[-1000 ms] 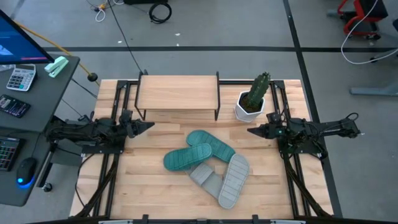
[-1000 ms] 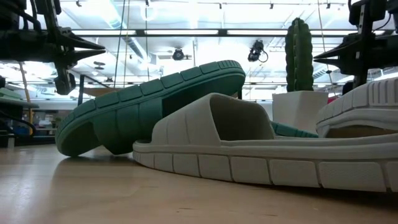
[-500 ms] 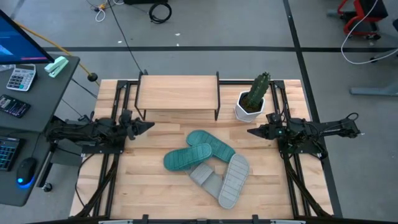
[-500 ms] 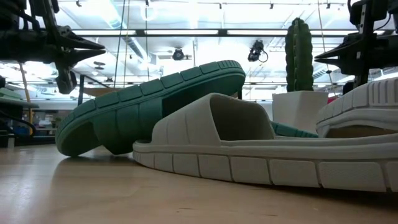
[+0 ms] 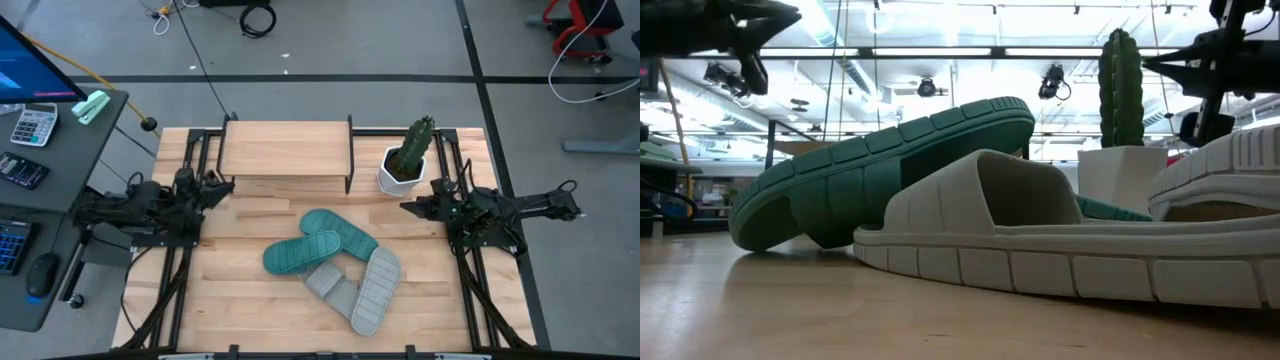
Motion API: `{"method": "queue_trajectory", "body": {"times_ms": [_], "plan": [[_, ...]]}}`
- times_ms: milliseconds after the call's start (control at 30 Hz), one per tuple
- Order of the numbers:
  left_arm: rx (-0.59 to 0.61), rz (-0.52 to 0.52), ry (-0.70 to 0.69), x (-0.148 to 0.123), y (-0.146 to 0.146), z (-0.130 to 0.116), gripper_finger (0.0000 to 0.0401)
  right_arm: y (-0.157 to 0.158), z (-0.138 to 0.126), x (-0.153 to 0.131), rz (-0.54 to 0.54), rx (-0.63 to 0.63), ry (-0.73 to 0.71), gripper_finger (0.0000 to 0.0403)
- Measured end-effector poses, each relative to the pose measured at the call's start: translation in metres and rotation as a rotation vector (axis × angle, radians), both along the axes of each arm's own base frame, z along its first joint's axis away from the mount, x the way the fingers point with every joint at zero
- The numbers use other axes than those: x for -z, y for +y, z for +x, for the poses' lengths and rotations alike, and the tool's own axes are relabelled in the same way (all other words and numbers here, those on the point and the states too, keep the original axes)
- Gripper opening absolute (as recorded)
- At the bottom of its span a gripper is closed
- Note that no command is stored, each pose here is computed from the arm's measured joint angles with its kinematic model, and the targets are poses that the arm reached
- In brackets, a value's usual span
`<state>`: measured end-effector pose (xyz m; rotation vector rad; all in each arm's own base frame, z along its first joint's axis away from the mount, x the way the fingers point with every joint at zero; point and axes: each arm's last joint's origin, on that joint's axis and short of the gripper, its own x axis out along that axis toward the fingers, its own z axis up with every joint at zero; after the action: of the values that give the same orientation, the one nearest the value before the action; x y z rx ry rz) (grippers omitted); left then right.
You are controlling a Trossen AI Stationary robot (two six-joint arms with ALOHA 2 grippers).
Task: Pick and place slides into the shelf
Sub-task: Put the left green slide on the shelf
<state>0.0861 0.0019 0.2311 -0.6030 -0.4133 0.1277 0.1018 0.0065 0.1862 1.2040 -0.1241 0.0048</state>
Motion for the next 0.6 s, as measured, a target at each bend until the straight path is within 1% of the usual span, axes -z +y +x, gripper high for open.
{"method": "queue_trajectory", "body": {"times_ms": [100, 200, 367, 500, 600], "plan": [[-0.016, 0.044, 0.02, -0.013, 0.0, 0.003, 0.0028, 0.0, 0.002, -0.018, -0.082, 0.009, -0.006, 0.0019], [-0.024, 0.075, 0.079, -0.019, -0.001, 0.011, 0.0029, 0.001, 0.007, -0.047, -0.217, 0.024, -0.001, 0.0019], [-0.026, 0.099, 0.165, -0.027, -0.002, 0.028, 0.0035, 0.003, 0.026, -0.091, -0.407, 0.026, 0.093, 0.0019], [-0.046, 0.183, 0.224, -0.04, -0.003, 0.042, 0.0035, 0.005, 0.042, -0.122, -0.548, -0.01, 0.161, 0.0019], [-0.066, 0.26, 0.252, -0.053, -0.004, 0.052, 0.0034, 0.007, 0.051, -0.141, -0.61, -0.047, 0.203, 0.0019]]}}
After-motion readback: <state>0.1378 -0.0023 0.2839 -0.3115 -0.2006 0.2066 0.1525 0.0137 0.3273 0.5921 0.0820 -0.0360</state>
